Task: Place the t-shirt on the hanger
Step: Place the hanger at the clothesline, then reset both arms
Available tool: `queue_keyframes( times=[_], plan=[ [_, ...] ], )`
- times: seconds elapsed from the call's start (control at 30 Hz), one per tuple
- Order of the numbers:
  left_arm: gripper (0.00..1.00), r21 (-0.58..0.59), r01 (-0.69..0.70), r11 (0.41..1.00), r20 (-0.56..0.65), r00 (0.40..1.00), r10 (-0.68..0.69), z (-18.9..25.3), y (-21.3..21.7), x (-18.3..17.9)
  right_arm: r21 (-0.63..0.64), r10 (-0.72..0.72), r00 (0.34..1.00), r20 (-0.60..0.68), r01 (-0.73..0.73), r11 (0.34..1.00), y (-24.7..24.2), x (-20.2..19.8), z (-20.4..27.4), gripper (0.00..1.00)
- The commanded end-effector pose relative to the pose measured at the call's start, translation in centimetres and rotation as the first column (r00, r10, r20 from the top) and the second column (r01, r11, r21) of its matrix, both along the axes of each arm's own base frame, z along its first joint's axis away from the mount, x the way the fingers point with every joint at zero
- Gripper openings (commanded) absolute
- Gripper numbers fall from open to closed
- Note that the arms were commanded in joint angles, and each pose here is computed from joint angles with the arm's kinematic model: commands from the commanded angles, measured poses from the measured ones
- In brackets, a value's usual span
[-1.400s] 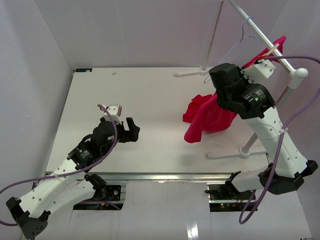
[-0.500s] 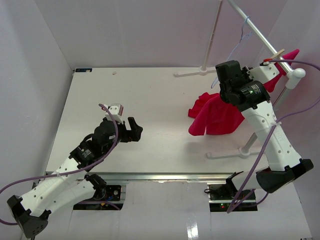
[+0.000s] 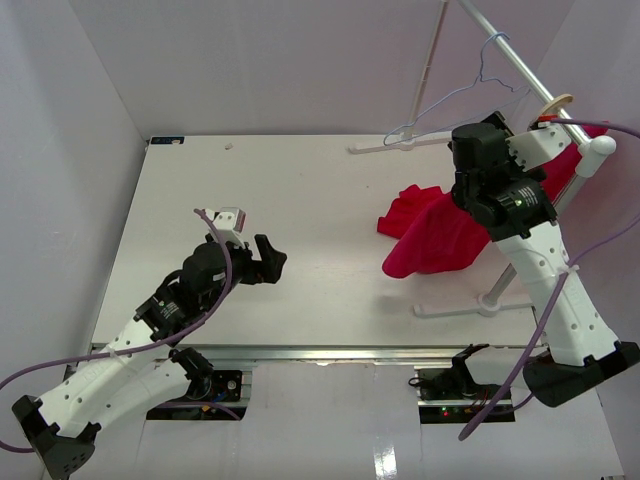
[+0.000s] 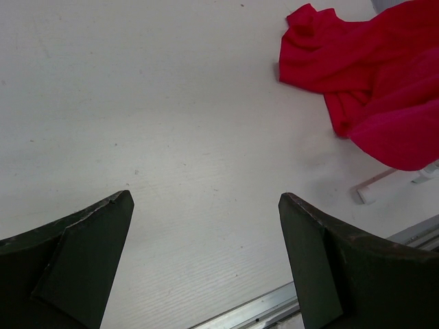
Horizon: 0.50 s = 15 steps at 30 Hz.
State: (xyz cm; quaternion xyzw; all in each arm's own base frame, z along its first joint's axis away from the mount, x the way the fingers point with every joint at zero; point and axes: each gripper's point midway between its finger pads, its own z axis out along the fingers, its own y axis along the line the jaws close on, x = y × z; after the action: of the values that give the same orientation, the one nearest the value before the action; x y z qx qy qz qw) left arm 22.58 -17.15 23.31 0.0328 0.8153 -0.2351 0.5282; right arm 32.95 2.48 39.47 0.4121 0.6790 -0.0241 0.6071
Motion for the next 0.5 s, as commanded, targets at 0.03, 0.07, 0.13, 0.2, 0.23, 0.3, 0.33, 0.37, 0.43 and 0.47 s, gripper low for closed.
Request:
queue_keyframes(
  times=[0.03, 0.07, 0.13, 0.2, 0.23, 0.3, 0.33, 0.37, 0.43, 0.47],
  plan=[
    [0.98, -0.061, 0.063, 0.996, 0.031, 0.998, -0.061, 1.8, -1.7, 0.1, -0.056, 0.105, 0.994, 0.036, -0.103, 0.993, 0.3, -0.6, 3.0, 0.91],
    [0.98, -0.072, 0.081, 0.994, 0.033, 0.996, -0.079, 2.1, -2.2, 0.1, -0.075, 0.138, 0.99, 0.011, -0.137, 0.988, 0.7, -0.4, 2.7, 0.9],
    [0.98, -0.088, 0.128, 0.988, 0.031, 0.992, -0.125, 2.4, -3.4, 0.1, -0.092, 0.194, 0.979, -0.056, -0.198, 0.976, 1.5, -0.3, 1.5, 0.9],
    [0.98, -0.097, 0.162, 0.982, 0.026, 0.987, -0.161, 2.4, -4.3, 0.1, -0.082, 0.266, 0.956, -0.123, -0.276, 0.958, 2.6, -0.5, 0.3, 0.9],
    [0.98, -0.098, 0.191, 0.977, 0.021, 0.982, -0.19, 2.4, -4.9, -0.1, -0.078, 0.275, 0.949, -0.155, -0.289, 0.954, 2.7, -0.9, -0.4, 0.9],
    [0.98, -0.092, 0.229, 0.969, 0.013, 0.973, -0.228, 2.3, -5.6, -0.2, -0.08, 0.28, 0.937, -0.208, -0.301, 0.95, 2.4, -1.7, -1.8, 0.9],
    [0.98, -0.093, 0.246, 0.965, 0.009, 0.969, -0.247, 2.1, -5.9, -0.3, -0.084, 0.276, 0.936, -0.22, -0.3, 0.95, 2.2, -2.1, -2.2, 0.9],
    [0.98, -0.101, 0.268, 0.958, 0.011, 0.963, -0.268, 2.1, -6.3, -0.5, -0.092, 0.27, 0.936, -0.225, -0.296, 0.951, 1.9, -2.5, -2.5, 0.9],
    [0.98, -0.128, 0.314, 0.941, 0.031, 0.949, -0.313, 2.2, -7.0, -1.1, -0.115, 0.259, 0.938, -0.229, -0.29, 0.95, 1.1, -3.4, -3.1, 0.9],
    [0.98, -0.143, 0.337, 0.931, 0.044, 0.941, -0.334, 2.3, -7.3, -1.4, -0.126, 0.254, 0.94, -0.226, -0.287, 0.95, 0.8, -3.7, -3.0, 0.9]
  ],
)
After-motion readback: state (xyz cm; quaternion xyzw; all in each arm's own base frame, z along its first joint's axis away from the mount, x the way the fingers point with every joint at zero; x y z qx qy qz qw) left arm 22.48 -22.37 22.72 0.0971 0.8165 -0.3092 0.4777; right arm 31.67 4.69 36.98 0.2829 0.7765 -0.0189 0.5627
